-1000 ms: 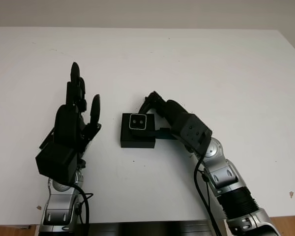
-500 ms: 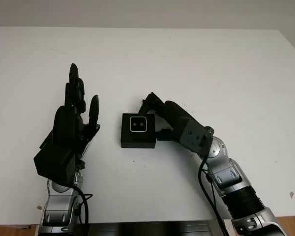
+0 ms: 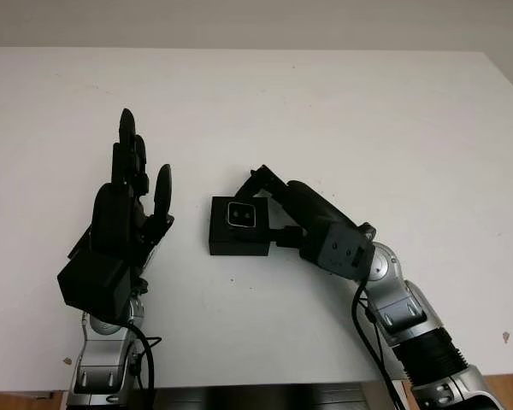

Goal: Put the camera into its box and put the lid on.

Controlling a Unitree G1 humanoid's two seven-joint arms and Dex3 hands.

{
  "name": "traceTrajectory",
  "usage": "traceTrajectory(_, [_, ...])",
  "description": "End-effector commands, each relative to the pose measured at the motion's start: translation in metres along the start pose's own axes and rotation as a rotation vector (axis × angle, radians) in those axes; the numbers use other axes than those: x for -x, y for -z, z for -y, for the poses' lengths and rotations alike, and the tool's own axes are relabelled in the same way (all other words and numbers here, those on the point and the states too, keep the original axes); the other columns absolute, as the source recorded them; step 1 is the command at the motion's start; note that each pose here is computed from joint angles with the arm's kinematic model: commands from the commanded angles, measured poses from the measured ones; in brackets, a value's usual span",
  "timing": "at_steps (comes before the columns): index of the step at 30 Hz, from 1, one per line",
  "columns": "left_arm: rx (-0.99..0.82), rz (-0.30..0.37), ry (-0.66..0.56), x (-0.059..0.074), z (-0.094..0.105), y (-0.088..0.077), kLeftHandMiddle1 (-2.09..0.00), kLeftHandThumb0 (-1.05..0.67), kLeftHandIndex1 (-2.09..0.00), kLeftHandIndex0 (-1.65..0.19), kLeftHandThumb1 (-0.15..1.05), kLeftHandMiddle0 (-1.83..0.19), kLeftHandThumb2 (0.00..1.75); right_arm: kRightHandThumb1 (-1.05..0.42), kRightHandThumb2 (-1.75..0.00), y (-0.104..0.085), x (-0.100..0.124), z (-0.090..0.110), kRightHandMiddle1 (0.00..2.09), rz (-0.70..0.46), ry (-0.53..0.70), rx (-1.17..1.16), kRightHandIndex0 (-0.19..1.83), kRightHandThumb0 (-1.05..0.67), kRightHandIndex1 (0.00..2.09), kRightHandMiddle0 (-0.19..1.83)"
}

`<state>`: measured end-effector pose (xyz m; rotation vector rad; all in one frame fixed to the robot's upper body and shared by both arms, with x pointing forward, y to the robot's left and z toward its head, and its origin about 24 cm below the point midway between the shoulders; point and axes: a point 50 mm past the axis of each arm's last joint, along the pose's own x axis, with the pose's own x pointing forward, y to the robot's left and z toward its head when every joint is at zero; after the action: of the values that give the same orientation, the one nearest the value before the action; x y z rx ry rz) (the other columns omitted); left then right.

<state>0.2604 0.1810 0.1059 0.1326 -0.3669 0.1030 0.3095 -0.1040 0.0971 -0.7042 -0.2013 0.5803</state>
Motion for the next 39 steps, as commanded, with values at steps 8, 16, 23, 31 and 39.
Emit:
traceTrajectory(8, [0.000,0.013,-0.002,0.003,0.000,-0.002,-0.05,-0.71,-0.05,0.07,1.05,0.06,0.56,-1.03,-0.06,0.000,0.004,-0.005,0.96,0.013,-0.002,0.027,-0.06,-0.57,0.01,-0.15])
traceTrajectory(16, [0.003,0.011,-0.005,0.002,0.000,-0.002,-0.06,-0.72,-0.06,0.06,1.05,0.06,0.56,-1.04,-0.06,-0.004,0.007,0.001,0.76,0.067,0.100,0.011,-0.03,-0.59,0.04,-0.18])
traceTrajectory(23, [0.007,0.010,-0.002,0.002,0.000,-0.002,-0.05,-0.71,-0.05,0.06,1.05,0.06,0.56,-1.05,-0.22,-0.019,0.013,0.028,0.42,0.206,0.358,-0.033,0.08,-0.62,0.09,0.00])
traceTrajectory(31, [0.002,0.013,-0.001,0.001,0.000,-0.003,-0.05,-0.71,-0.05,0.06,1.05,0.06,0.56,-1.05,-0.22,-0.031,0.018,0.038,0.45,0.291,0.429,-0.027,0.11,-0.66,0.09,0.03])
traceTrajectory(39, [-0.017,0.023,-0.003,0.000,-0.003,-0.005,-0.06,-0.72,-0.06,0.05,1.05,0.04,0.56,-1.05,-0.23,-0.029,0.018,0.034,0.49,0.294,0.410,-0.029,0.13,-0.65,0.09,0.02])
